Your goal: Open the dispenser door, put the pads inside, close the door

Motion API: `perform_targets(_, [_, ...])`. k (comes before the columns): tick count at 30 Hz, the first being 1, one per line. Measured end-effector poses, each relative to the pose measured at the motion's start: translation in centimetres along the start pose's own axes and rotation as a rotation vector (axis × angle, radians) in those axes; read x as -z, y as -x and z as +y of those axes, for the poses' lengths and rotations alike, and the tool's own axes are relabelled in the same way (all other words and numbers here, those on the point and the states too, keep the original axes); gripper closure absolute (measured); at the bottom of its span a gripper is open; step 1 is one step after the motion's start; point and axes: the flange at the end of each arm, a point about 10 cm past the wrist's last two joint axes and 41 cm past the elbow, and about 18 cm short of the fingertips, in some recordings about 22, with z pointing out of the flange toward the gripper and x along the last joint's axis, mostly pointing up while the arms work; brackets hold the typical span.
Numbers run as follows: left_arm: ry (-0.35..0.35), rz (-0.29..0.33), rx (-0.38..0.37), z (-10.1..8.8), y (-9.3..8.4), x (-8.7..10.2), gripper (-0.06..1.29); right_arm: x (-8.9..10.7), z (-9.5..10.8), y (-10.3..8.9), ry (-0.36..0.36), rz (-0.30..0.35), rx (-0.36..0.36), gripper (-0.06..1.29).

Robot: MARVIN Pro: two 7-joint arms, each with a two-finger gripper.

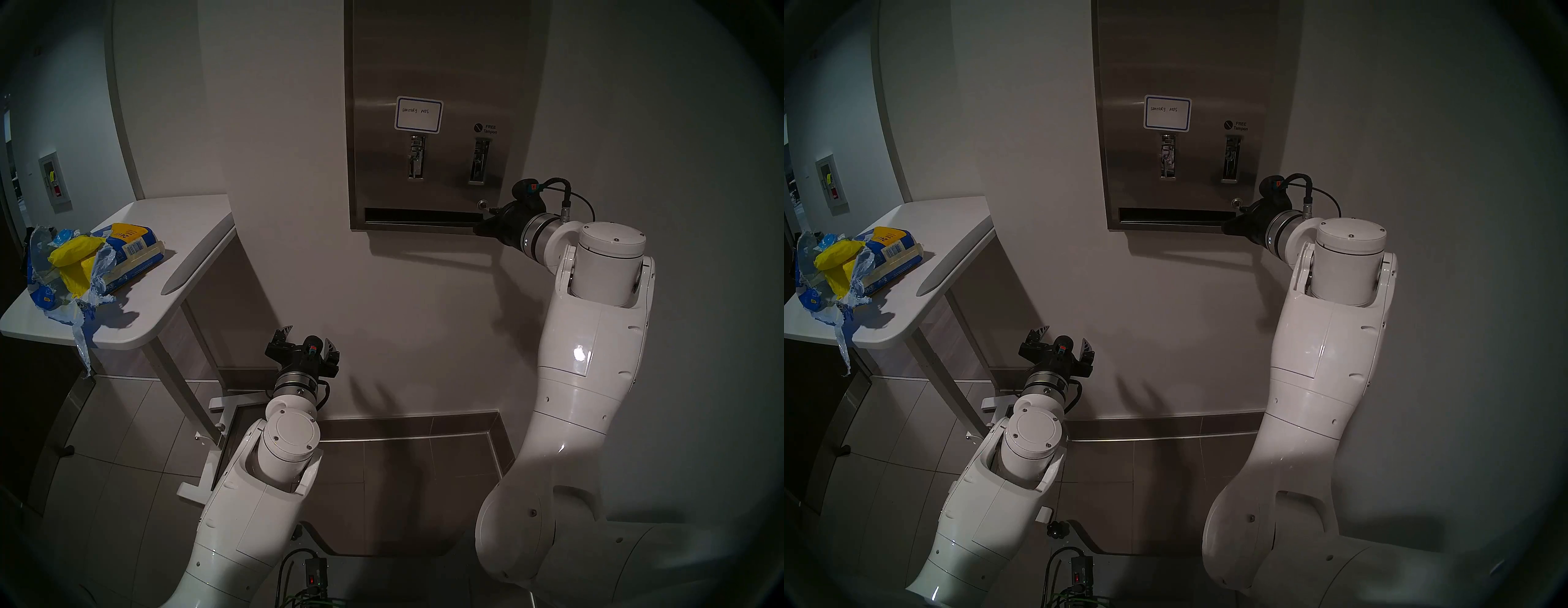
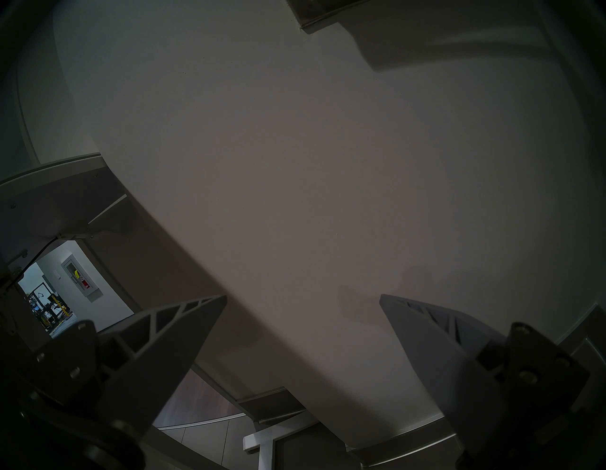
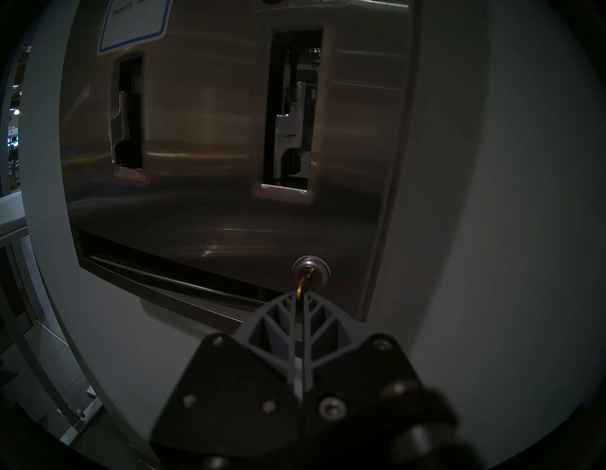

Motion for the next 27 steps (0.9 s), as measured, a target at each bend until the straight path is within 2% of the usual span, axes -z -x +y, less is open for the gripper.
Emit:
perform_targets(10, [0.0,0.0,0.0,0.0,0.0,0.0,-0.04,1.8,-0.9,0.0,-0.004,-0.009,0.01,1.27])
perform_targets(25, [0.0,0.0,0.0,0.0,0.0,0.0,-0.04,3.5,-1.7,0.2,-0.019,-0.012,0.03,1.26])
perform_targets(27, [0.0,0.0,0.0,0.0,0.0,0.0,-0.04,3.6,-1.8,0.3,-0.024,-0.015,0.03,1.19])
